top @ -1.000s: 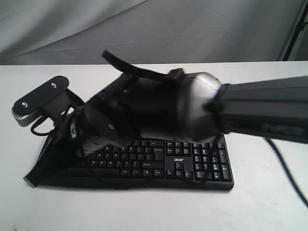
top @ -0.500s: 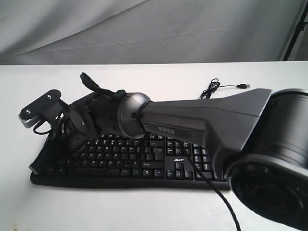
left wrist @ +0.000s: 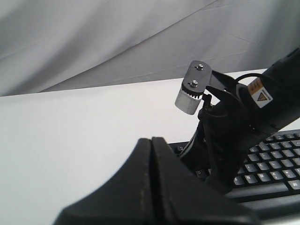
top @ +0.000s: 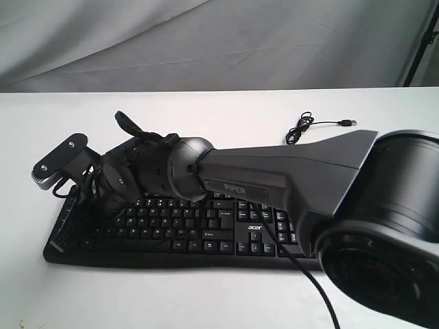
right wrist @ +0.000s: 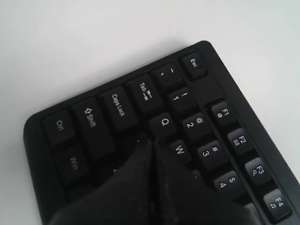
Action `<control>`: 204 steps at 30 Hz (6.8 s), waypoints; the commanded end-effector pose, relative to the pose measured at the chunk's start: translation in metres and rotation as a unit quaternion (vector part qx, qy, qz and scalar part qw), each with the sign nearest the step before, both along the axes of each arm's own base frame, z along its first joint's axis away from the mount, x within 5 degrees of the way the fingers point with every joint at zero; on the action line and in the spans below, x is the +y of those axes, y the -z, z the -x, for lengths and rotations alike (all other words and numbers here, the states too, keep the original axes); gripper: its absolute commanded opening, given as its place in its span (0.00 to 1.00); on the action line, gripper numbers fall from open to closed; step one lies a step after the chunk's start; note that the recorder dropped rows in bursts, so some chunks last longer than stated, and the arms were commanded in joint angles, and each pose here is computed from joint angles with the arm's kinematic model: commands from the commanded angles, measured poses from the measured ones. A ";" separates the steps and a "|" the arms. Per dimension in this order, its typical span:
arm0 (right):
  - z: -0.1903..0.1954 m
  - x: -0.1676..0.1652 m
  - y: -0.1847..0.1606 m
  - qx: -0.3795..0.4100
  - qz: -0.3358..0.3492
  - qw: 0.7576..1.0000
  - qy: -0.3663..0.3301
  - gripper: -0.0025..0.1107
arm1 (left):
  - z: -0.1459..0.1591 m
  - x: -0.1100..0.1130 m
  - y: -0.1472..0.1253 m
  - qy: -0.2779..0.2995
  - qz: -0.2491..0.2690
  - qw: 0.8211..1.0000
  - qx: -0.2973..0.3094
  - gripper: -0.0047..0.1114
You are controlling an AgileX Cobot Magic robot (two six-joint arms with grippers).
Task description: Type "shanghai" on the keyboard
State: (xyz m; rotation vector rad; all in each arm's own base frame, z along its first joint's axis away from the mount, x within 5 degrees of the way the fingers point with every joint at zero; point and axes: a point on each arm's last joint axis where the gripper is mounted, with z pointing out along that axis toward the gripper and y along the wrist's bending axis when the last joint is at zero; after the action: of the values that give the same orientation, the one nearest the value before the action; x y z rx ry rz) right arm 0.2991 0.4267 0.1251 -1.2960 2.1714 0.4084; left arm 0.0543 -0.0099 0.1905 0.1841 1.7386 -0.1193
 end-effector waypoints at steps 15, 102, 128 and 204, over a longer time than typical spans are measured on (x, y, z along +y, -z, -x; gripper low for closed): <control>-0.005 -0.001 0.007 -0.020 0.011 1.000 -0.017 0.02 | 0.000 0.000 0.001 0.002 0.001 1.000 -0.002 0.04; 0.007 0.012 -0.008 -0.035 -0.006 0.999 -0.021 0.02 | 0.000 0.000 0.001 0.002 0.001 1.000 -0.002 0.04; 0.004 0.015 0.005 -0.039 -0.014 0.999 -0.018 0.02 | 0.000 0.000 0.001 0.002 0.001 1.000 -0.002 0.04; 0.032 -0.086 0.018 -0.007 -0.011 0.998 0.062 0.02 | 0.000 0.000 0.001 0.002 0.001 1.000 -0.002 0.04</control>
State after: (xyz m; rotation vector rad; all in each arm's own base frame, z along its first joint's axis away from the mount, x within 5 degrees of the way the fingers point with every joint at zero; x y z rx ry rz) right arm 0.2668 0.3412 0.1085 -1.1508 2.2132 0.3682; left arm 0.0543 -0.0099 0.1905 0.1841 1.7386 -0.1193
